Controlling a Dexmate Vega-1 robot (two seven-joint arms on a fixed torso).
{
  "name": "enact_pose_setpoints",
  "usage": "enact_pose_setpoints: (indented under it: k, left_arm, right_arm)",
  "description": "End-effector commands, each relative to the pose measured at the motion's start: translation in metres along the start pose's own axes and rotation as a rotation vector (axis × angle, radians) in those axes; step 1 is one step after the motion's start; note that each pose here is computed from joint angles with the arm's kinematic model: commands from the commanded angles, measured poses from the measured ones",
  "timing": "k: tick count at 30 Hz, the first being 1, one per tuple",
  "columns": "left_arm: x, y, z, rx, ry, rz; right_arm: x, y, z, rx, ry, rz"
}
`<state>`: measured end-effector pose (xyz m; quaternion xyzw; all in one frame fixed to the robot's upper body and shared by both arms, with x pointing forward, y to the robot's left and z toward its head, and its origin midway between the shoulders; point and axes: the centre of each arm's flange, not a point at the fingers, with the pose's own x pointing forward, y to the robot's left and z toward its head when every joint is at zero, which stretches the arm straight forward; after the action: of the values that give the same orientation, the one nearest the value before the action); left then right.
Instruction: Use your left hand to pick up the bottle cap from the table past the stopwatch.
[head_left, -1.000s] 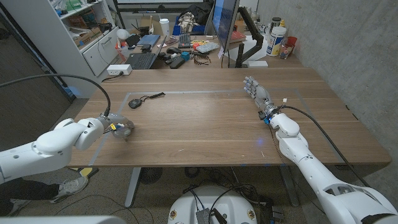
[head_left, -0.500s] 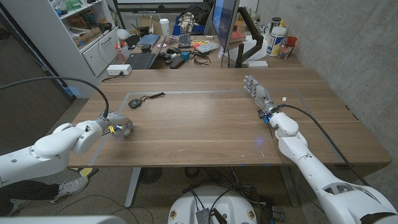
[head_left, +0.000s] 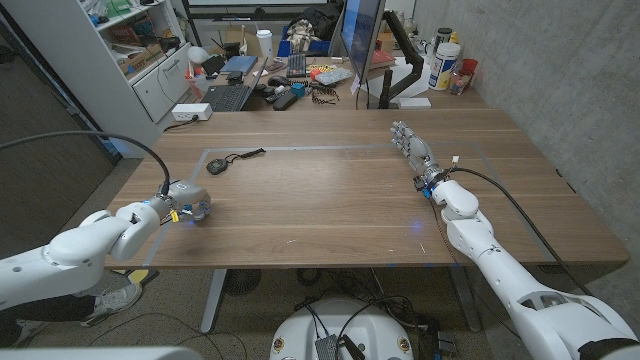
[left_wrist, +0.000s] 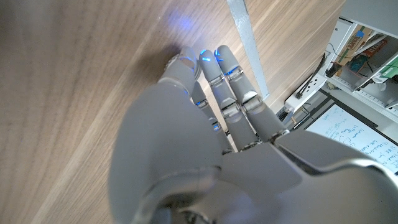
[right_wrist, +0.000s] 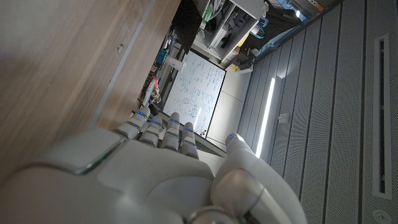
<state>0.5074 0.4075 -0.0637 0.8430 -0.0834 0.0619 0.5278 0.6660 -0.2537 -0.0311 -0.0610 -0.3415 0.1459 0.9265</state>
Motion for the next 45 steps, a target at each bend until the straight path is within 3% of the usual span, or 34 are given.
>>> enact_pose_setpoints:
  k: [1, 23, 45]
  left_arm:
    - [-0.008, 0.010, -0.003, -0.005, 0.020, 0.082]
    - [-0.022, 0.028, -0.011, -0.037, 0.044, 0.127]
    - [-0.027, 0.044, -0.023, -0.023, 0.053, 0.180]
  right_arm:
    - [-0.002, -0.001, 0.003, -0.018, -0.005, 0.001]
    - [-0.009, -0.001, 0.007, -0.037, -0.020, -0.003]
    - [-0.007, 0.007, 0.008, -0.050, -0.023, -0.001]
